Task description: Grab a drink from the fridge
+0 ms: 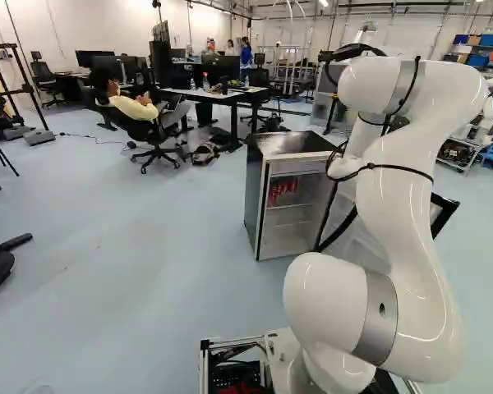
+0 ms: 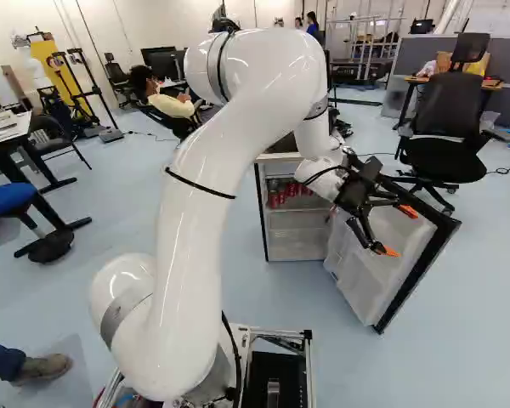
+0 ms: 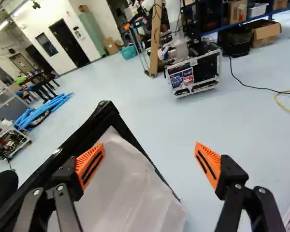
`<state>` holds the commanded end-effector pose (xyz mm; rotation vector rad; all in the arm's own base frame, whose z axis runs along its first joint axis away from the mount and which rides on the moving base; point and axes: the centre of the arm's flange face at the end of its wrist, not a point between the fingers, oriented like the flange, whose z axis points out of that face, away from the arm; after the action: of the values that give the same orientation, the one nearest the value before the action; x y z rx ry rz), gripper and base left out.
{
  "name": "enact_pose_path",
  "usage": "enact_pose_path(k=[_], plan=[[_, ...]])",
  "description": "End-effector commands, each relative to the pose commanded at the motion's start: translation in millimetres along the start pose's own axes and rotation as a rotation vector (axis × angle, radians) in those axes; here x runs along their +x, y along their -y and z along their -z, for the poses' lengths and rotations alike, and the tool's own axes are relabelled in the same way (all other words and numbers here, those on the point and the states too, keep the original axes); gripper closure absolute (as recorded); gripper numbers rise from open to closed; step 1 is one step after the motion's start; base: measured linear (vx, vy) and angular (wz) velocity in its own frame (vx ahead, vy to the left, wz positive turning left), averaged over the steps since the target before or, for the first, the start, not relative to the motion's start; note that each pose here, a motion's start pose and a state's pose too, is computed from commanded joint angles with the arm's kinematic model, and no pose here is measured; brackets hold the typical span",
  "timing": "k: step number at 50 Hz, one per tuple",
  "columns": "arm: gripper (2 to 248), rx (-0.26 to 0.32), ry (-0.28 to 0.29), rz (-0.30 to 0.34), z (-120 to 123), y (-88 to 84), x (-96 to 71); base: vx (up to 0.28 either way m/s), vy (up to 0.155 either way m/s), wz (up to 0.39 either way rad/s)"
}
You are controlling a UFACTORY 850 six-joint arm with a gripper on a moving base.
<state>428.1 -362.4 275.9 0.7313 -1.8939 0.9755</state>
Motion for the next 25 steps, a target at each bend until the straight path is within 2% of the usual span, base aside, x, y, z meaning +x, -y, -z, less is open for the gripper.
enact_pose_path(k=[25], plan=[[3,0.261,-0.005,0.17,30.0,-31.9,13.2,0.0,0.0,0.0]])
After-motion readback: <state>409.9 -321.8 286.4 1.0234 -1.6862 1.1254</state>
